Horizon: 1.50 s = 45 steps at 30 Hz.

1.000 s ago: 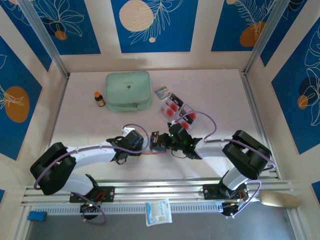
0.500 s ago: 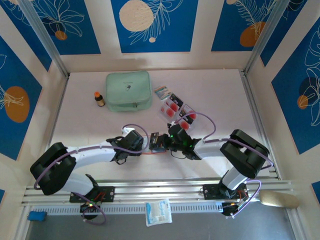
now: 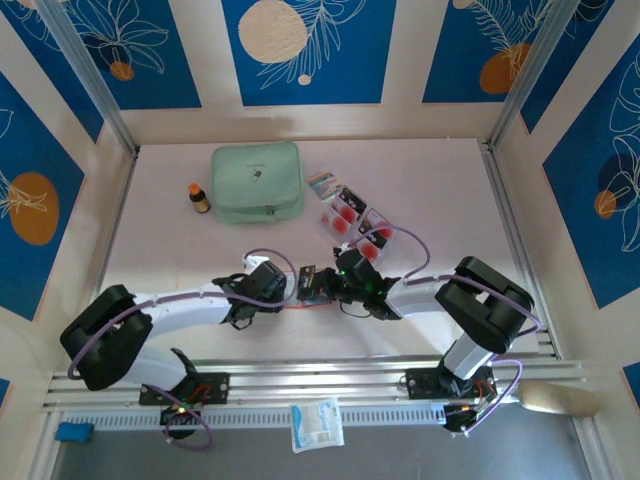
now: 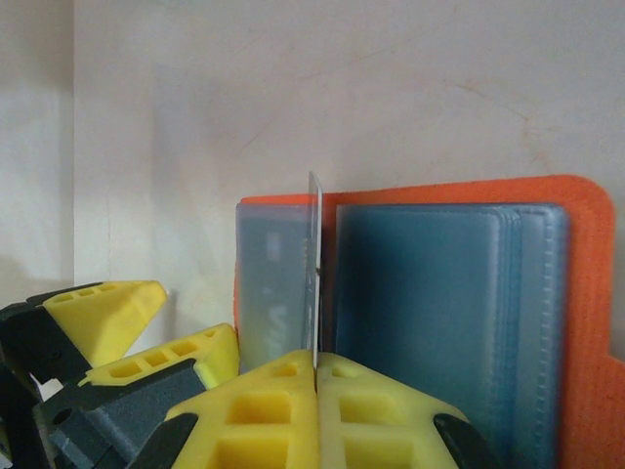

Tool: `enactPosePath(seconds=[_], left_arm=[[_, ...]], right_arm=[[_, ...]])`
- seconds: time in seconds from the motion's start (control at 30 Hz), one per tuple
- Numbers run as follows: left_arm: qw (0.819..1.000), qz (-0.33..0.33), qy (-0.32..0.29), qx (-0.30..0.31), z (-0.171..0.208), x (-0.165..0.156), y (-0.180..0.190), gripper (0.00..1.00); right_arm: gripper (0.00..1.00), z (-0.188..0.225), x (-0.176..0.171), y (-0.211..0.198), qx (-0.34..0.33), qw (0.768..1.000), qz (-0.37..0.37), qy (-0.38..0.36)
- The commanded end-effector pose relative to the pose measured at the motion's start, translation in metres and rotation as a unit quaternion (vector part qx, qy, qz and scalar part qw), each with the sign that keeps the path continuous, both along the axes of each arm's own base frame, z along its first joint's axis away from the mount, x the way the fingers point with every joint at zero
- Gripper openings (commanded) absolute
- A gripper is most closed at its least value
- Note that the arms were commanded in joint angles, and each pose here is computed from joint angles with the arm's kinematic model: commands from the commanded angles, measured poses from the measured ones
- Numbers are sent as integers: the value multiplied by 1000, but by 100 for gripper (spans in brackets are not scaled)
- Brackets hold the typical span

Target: Put the credit cards into the card holder

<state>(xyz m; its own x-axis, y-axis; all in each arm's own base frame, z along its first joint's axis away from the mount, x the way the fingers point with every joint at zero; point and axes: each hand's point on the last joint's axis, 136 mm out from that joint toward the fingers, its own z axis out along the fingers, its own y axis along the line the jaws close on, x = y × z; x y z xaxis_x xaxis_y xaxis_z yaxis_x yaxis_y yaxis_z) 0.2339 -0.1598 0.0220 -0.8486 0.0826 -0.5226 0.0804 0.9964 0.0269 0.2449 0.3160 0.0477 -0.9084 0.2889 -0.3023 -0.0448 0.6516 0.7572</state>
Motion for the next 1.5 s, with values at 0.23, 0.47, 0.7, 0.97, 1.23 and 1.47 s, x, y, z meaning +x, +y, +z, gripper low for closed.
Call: enactPosePath(seconds=[0.23, 0.47, 0.7, 0.97, 1.23, 1.47], left_arm=[[1000, 10, 2, -3, -4, -2, 4, 88], [1000, 11, 1, -3, -4, -2, 5, 88], [1000, 11, 1, -4, -5, -2, 5, 88], [1000, 12, 0, -5, -5, -2, 5, 88], [1000, 11, 0, -5, -6, -2, 4, 88], [1000, 10, 1, -5, -6, -2, 4, 88]], right_arm=[[0, -12, -14, 0, -3, 1000, 10, 30], [0, -16, -19, -5, -17, 999, 3, 48], [0, -22, -22, -9, -27, 997, -7, 73], [0, -23, -26, -8, -27, 996, -8, 90], [0, -27, -28, -3, -37, 993, 5, 115], [0, -35, -28, 4, -40, 988, 14, 145]])
